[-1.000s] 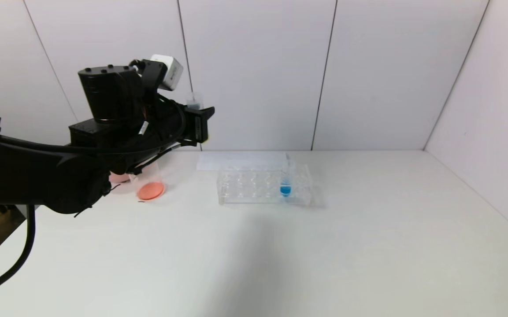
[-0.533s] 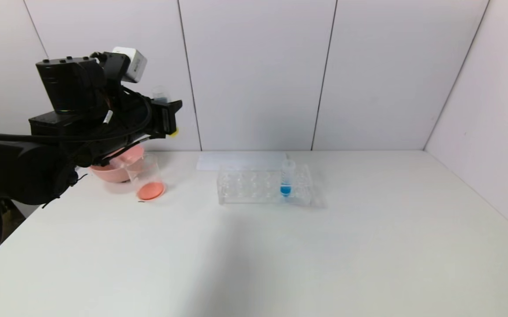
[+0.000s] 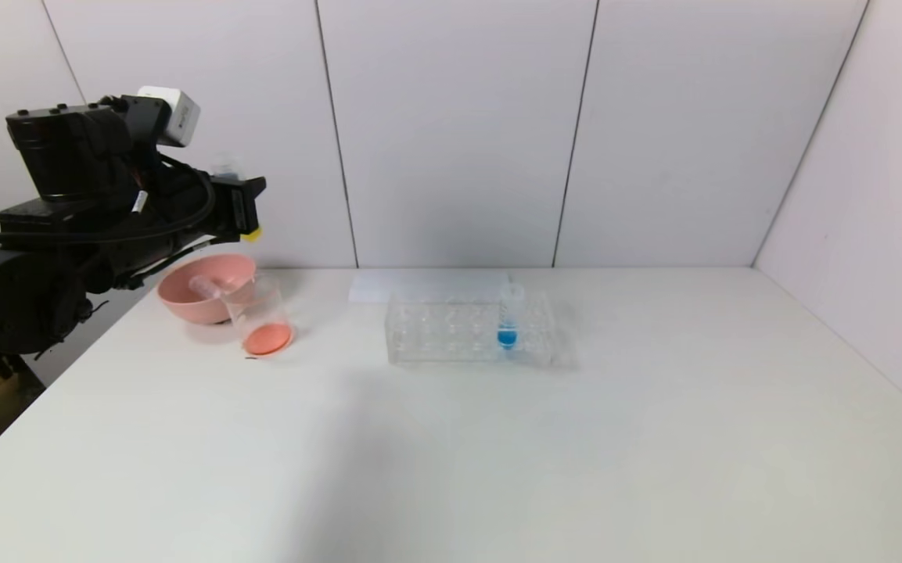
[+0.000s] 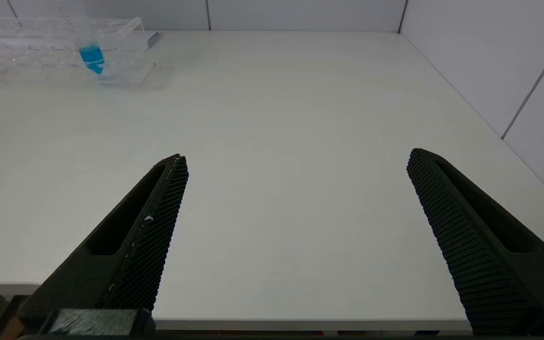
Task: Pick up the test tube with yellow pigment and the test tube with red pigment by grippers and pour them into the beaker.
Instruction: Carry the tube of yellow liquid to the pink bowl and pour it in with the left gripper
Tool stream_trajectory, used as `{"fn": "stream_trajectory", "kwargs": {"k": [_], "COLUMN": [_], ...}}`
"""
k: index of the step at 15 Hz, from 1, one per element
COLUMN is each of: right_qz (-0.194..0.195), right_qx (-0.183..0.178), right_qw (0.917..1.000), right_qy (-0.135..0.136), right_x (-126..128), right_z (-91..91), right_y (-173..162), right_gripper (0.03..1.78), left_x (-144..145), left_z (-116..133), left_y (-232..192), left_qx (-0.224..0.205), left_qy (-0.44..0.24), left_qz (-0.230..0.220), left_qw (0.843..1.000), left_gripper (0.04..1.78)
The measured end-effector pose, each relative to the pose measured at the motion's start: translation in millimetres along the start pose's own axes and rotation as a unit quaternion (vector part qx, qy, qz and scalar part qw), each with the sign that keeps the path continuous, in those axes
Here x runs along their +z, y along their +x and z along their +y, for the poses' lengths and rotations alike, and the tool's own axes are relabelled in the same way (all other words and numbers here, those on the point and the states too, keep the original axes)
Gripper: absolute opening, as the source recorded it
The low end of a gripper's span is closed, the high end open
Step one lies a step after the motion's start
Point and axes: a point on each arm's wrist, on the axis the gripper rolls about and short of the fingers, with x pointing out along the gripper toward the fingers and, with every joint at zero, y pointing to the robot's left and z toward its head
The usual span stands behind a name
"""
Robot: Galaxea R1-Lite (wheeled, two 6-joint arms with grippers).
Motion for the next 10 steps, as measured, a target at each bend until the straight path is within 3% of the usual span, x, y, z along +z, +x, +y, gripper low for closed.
{"fn": "stream_trajectory", "kwargs": {"k": [10], "right_qz": [0.0], "right_qx": [0.0], "right_qw": [1.0], "right_qy": [0.0], "right_x": [0.0], "right_z": [0.0], "right_y": [0.0], "right_gripper": [1.7], "left_x": [-11.4], "left_z": [68.8], "left_y": [-1.7], "left_qx": [0.085], "left_qy": [0.002], "left_qz": [0.012], "left_qw": [0.996], "left_gripper": [0.49]}}
